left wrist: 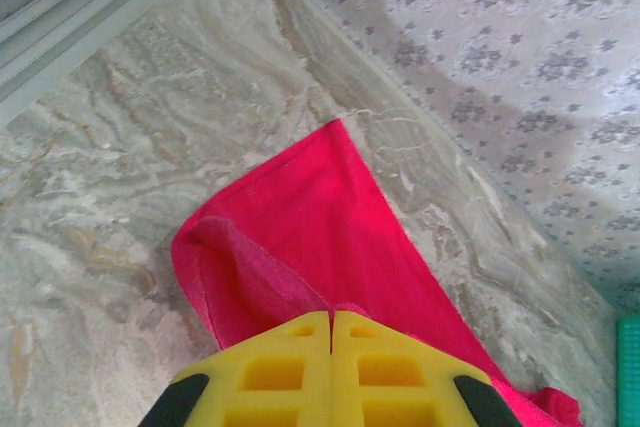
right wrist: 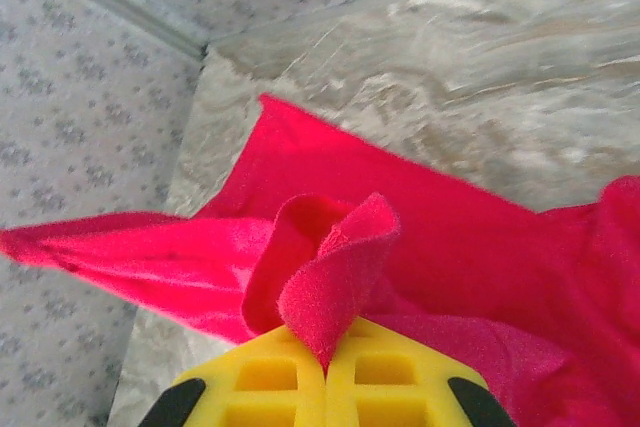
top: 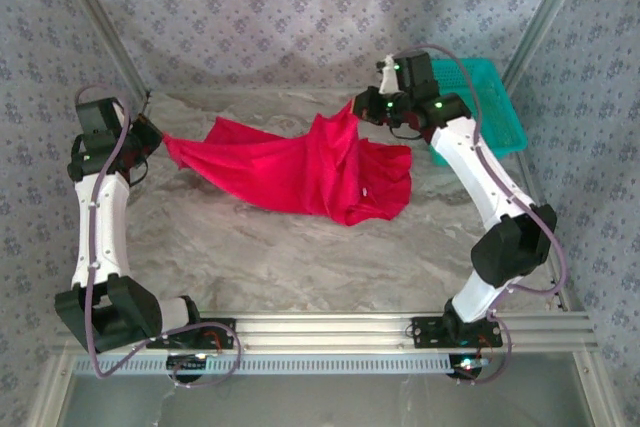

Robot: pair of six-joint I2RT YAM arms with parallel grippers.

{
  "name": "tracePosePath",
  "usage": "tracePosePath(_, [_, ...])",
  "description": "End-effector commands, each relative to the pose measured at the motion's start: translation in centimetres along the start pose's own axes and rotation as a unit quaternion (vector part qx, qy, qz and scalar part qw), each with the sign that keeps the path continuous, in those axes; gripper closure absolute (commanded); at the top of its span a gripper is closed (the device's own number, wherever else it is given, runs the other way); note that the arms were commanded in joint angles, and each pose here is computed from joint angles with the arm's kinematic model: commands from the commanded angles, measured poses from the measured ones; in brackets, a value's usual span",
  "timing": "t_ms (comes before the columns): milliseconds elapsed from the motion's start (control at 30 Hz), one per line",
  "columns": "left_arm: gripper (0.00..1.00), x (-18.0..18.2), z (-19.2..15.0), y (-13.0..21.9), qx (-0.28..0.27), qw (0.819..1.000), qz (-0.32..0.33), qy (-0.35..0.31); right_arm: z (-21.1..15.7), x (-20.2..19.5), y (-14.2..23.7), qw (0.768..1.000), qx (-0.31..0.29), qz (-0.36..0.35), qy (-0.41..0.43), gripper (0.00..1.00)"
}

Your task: Fold the inside-out t-shirt

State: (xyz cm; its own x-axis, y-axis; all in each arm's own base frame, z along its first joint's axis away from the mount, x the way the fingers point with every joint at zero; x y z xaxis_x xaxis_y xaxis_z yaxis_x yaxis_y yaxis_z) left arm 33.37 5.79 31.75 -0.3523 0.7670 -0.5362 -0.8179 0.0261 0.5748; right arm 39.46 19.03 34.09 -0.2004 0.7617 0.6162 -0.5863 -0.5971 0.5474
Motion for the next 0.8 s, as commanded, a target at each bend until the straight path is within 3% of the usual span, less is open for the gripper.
tracePosePath(0, [1.0,-3.1,2.5,3.5,-0.065,0.995,-0.072,-0.014,3.4,-0.1,4.7,0.998,-0.065,0.001,0.002,1.0])
tracePosePath(233, [1.0,-8.0,6.0,13.4,-0.177,0.969,-0.17,-0.034,4.3,7.0,16.3,0.976,-0.171,0.092,0.097,1.0])
tracePosePath(400, [1.0,-10.4,6.1,24.0,-0.307,0.926,-0.208,-0.075,1.6,10.9,26.4,0.938,-0.279,0.137,0.153,1.0])
tracePosePath(533, [1.0,-12.0,5.7,29.7,-0.353,0.9,-0.231,-0.107,-0.6,12.6,32.8,0.906,-0.347,0.156,0.185,1.0])
tracePosePath(667, [1.0,-13.1,5.9,32.3,-0.367,0.89,-0.239,-0.125,-1.5,13.0,36.0,0.889,-0.389,0.141,0.196,1.0])
tracePosePath(767, [1.0,-13.3,6.7,31.0,-0.36,0.893,-0.239,-0.125,-0.5,12.1,34.6,0.896,-0.386,0.108,0.192,1.0])
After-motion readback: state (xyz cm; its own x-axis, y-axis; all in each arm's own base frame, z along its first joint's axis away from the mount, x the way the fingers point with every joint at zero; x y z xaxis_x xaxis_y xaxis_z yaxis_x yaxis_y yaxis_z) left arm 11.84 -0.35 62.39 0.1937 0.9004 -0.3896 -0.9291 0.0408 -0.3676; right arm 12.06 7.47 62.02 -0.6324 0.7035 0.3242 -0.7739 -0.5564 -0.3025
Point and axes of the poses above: each hand's point on the last joint's axis, 136 mm out from that joint toward the fingers, its own y axis back along the fingers, its own x axis along the line the jaws close on, z = x × y, the point moved 5 cm from there along y, back along the fingers, and after that the axes turned 2 degrees about -y, right-handed, at the moved point
